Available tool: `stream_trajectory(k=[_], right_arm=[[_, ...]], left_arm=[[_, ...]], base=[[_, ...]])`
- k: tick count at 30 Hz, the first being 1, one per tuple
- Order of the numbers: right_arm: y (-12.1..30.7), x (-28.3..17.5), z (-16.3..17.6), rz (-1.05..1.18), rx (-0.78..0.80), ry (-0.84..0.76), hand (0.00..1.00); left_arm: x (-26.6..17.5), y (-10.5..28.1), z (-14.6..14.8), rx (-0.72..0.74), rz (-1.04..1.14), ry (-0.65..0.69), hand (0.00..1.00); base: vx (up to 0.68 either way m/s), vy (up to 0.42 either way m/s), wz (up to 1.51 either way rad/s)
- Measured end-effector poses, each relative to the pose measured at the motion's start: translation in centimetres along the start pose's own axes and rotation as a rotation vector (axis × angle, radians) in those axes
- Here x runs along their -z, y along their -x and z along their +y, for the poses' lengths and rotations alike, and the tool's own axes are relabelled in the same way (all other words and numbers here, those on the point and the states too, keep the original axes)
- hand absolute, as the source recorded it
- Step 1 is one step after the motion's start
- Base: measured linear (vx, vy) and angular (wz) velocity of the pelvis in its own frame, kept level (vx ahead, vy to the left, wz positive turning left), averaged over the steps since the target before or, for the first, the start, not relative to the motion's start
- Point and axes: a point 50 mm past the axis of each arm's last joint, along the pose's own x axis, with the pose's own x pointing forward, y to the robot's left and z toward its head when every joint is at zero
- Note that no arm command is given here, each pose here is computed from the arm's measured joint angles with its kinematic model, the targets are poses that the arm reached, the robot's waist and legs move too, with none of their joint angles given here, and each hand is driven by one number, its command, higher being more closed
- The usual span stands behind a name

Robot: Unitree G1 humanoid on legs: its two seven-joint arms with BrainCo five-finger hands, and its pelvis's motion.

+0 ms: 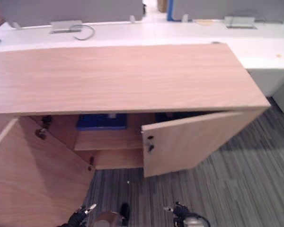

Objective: Walk over to the cabinet, pick up the folder, carry it to the office cabinet, place the folder inside the office cabinet, then close the office cabinet door

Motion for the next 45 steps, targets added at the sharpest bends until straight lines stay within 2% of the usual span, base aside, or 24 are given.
stream_trajectory(k=[9,14,17,21,27,30,31,36,42,45], right_arm=[[0.2,0.7,0.7,-0.009,0.009,-0.228,0.0],[0.4,2.2,0.7,0.022,0.023,-0.281,0.0],[0.6,2.3,0.7,0.012,0.025,-0.273,0.0],[0.6,2.3,0.3,0.002,0.047,-0.337,0.0],[0.8,3.3,-0.9,0.018,0.098,-0.482,0.0],[1.2,4.9,-1.4,0.054,0.135,-0.571,0.0],[1.3,5.3,-1.5,0.063,0.14,-0.597,0.0],[1.6,6.4,-1.6,0.086,0.149,-0.633,0.0],[1.7,6.6,-1.8,0.084,0.154,-0.678,0.0],[1.8,6.9,-2.1,0.089,0.167,-0.706,0.0]], left_arm=[[-1.3,-0.5,-0.1,0.0,-0.04,-0.04,0.0],[-0.3,-0.2,0.6,-0.066,-0.017,0.083,0.0],[-1.2,-0.4,0.7,-0.074,-0.048,0.146,0.0],[-4.9,-0.9,-2.1,0.031,-0.167,0.173,0.0],[-5.2,-0.9,-3.9,0.149,-0.177,0.197,0.0],[-3.8,-0.9,-2.4,0.123,-0.126,0.27,0.0],[-1.9,-0.7,-1.4,0.085,-0.056,0.318,0.0],[0.4,-0.5,0.3,0.036,0.043,0.455,0.0],[0.0,-0.3,4.0,-0.102,-0.029,0.686,0.0],[-1.4,-0.3,6.2,-0.181,-0.081,0.716,0.0]], base=[[0.01,-0.06,1.08],[-0.02,-0.352,0.46],[0.01,-0.275,0.57],[-0.03,-0.104,1.02],[0.02,0.142,0.96],[-0.02,0.08,0.81],[0.0,0.099,0.1],[0.0,0.035,0.31],[0.01,-0.024,0.09],[0.02,-0.008,0.0]])
